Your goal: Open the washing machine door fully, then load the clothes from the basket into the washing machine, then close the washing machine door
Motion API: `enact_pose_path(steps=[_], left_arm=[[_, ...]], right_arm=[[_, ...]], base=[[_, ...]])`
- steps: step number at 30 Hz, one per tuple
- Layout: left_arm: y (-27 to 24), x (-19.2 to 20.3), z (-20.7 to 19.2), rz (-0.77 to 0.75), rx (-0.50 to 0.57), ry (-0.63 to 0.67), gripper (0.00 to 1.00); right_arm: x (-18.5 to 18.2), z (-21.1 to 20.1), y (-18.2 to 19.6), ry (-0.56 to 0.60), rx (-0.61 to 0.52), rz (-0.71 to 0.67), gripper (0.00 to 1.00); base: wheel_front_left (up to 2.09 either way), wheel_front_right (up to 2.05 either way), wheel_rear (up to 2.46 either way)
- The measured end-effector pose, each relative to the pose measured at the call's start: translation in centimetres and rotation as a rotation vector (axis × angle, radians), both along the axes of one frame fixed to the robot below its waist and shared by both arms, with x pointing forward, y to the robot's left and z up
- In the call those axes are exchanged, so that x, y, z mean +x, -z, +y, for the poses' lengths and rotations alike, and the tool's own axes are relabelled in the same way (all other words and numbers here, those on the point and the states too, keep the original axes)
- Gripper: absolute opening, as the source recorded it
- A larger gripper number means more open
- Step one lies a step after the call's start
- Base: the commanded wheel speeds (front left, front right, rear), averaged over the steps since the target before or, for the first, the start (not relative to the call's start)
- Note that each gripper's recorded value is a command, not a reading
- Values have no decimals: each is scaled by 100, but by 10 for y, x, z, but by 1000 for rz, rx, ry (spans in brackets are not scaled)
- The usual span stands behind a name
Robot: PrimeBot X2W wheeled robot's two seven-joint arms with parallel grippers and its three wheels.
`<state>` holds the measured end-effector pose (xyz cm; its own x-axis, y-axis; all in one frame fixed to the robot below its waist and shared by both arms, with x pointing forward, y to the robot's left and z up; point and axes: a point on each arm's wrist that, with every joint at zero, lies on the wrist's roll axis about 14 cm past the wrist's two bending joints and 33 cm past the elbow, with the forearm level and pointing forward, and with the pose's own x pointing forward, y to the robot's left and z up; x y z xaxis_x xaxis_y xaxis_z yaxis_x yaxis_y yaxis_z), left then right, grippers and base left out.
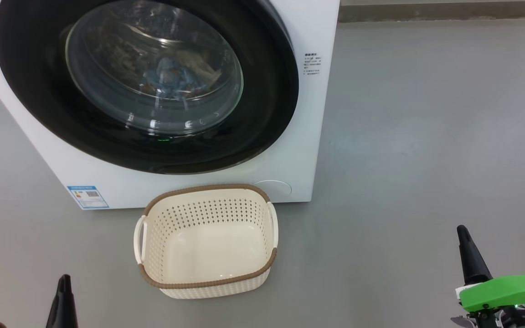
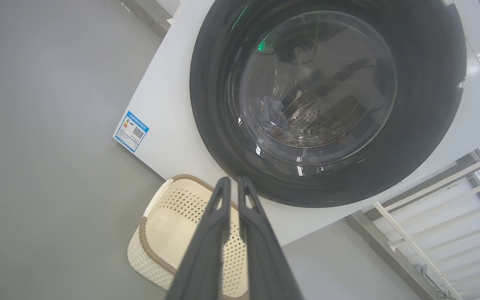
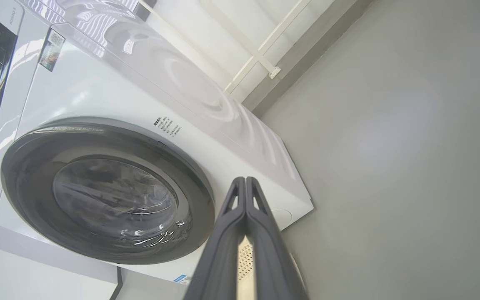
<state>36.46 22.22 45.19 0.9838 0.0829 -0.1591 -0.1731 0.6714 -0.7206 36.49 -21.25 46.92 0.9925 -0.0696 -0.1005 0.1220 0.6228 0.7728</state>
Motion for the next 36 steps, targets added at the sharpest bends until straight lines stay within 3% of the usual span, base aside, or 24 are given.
enact_pose_path(steps=[36], left_arm=[[-11, 5, -15, -40, -410, -15, 0]], right_arm=[[4, 1, -2, 29, 379, -10, 0]], base=[[0, 0, 0]])
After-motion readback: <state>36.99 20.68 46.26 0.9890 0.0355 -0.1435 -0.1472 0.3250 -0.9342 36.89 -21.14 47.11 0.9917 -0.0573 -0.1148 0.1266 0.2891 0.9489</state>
